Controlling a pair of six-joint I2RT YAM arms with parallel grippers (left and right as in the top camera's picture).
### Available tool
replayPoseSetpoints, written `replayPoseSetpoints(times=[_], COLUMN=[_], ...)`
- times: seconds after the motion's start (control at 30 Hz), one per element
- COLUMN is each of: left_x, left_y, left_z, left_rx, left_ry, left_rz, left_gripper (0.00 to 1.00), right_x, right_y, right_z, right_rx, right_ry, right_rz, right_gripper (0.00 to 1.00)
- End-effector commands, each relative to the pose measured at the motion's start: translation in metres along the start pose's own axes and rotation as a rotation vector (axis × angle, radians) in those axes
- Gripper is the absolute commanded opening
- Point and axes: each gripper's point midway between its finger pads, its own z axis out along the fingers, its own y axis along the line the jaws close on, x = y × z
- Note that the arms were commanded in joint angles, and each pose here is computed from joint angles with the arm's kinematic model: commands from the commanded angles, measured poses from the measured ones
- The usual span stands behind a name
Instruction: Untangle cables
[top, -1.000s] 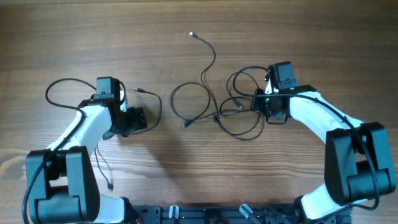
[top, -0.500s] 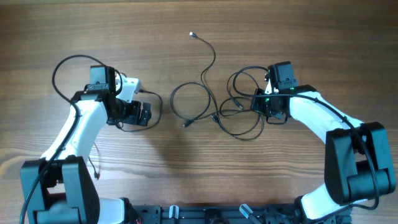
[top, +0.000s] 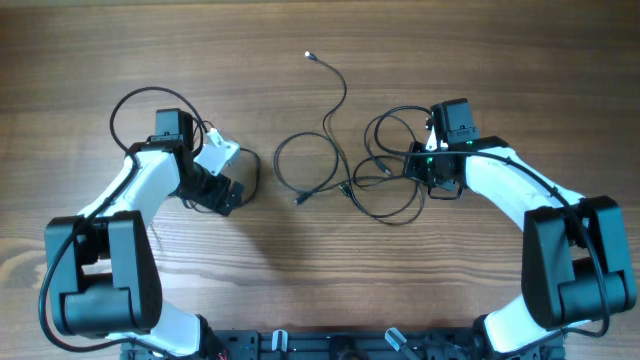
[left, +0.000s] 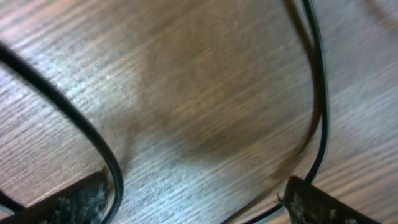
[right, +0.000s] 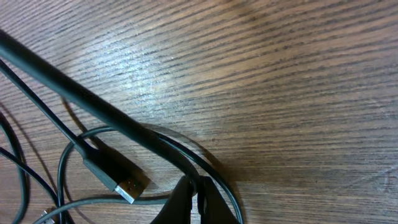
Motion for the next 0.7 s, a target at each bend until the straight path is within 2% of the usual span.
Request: replayPoseSetpoints(times=[0.0,0.03,0.07,0.2,0.37,0.43,0.5,0.57,0.67], left_x=[0.012,0.008,0.003,-0.031,-0.097,-0.129,-0.141,-0.131,-0.103], left_y=[-0.005,0.002,0.017,0.045,0.143,0.167,0.164,0.162,0.168], left_z=[0.012,0.012,0.009,-0.029,-0.129,-0.176,-0.179,-0.163,-0.117], left_rx=[0.025,-0.003,-0.079,-0.223,-0.821,-0.951,-0.895,-0.836,-0.724], left_ry=[0.045,0.035,0.03,-0.065,-0.323,-0.554,-0.636,-0.587,-0.472], left_rz=[0.103,0.113,0.11,0.093,0.0,-0.042,-0.003,0.001,-0.103], left_gripper=[0.55,0.04,0.04,0.04,0.04,0.04,0.04,0.04,0.04], right_x=[-0.001,-0.001,-0.001,-0.001,-0.001,-0.001,-0.002,-0.002,-0.003], right_y=[-0.006,-0.006,-0.006,-0.005,-0.004,-0.004,-0.004,-0.004,-0.003], right_z=[0.004,0.004,0.004,0.004,0.004,0.004,0.004,0.004,0.004], right_rx=[0.018,0.018,0.017,0.012,0.01,0.01,0.008,0.008,0.006], right_ry=[0.0,0.0,0.001,0.0,0.002,0.001,-0.002,-0.003,-0.006], right_rz=[0.008,0.008,0.008,0.007,0.006,0.004,0.004,0.005,0.003], right_gripper=[0.07,0.07,0.07,0.07,0.07,0.07,0.07,0.07,0.07])
